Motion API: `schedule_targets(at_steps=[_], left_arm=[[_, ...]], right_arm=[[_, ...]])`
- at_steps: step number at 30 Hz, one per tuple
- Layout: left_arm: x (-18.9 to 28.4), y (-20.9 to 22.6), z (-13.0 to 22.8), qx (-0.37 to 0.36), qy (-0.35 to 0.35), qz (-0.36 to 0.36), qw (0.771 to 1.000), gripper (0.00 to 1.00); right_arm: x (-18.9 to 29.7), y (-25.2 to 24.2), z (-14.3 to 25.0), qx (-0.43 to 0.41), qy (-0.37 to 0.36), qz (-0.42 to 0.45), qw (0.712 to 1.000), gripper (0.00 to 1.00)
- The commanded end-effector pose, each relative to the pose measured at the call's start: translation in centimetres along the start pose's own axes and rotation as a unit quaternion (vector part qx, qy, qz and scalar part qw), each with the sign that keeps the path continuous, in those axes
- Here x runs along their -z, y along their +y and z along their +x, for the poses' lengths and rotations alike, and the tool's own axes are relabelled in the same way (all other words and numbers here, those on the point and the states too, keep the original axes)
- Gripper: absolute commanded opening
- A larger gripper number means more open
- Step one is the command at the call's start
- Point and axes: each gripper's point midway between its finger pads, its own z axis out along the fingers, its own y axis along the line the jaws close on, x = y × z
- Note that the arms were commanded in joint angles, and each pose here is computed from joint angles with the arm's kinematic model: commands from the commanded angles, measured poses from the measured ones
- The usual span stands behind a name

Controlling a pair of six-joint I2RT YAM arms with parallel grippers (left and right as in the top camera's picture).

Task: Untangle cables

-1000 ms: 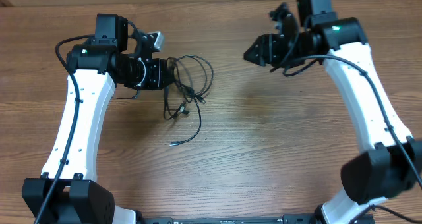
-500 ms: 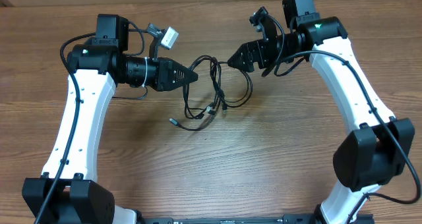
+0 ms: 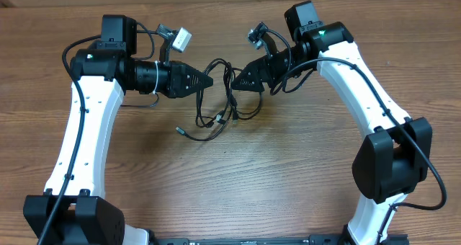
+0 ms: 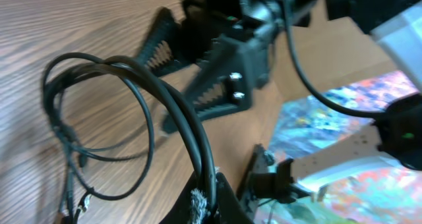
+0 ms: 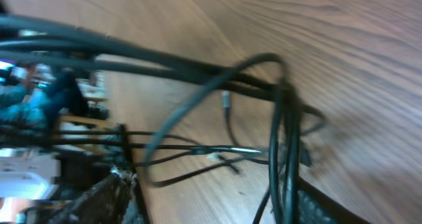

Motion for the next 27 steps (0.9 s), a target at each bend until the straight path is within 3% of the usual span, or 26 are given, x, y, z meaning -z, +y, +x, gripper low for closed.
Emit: schedule_targets(at_steps=[1,5,8,10,12,14,17,20,22,27], left_arm=[[0.6,1.5,-0.7,0.037,-0.010,-0.057,0.998,0.04],[0.7,2.3,-1.3,0.065,-0.022,-0.081,0.994,0.04],[0.7,2.3,-1.6,0.063,-0.026,-0.080,0.994,0.04],[0.7,2.3,-1.6,0.063,-0.025,-0.081,0.994,0.04],[0.7,2.4,-1.5,0.065,-0.024,-0.083,0.994,0.04],[0.9,3.2,-1.3,0.069,-0.021,-0.107,0.992,0.04],[1.1,4.0,-0.7,0.080,-0.013,-0.132,0.988,0.04],[1.0,3.9,-0.1,0.087,-0.002,-0.130,0.988,0.04],[1.0,3.7,0.2,0.085,0.003,-0.124,0.989,0.04],[0.7,1.7,0.0,0.088,0.000,-0.066,0.994,0.04]], right_arm=[[0.0,2.4,-0.5,-0.001,-0.018,-0.079,0.997,0.64],[0.1,3.0,-1.2,-0.048,-0.025,-0.097,0.994,0.48],[-0.5,1.8,-1.4,-0.086,-0.021,-0.057,0.994,0.48],[-1.1,-0.8,-1.4,-0.142,-0.019,0.026,0.989,0.49],[-0.8,-4.4,-1.0,-0.233,-0.033,0.137,0.962,0.56],[-0.2,-6.0,-0.7,-0.281,-0.048,0.186,0.940,0.60],[0.3,-6.8,-1.1,-0.282,-0.061,0.199,0.936,0.66],[1.7,-8.5,-1.3,-0.280,-0.077,0.232,0.928,0.82],[1.8,-8.5,-1.7,-0.245,-0.074,0.211,0.943,0.88],[-0.5,-6.9,-1.5,-0.168,-0.042,0.055,0.983,0.88]])
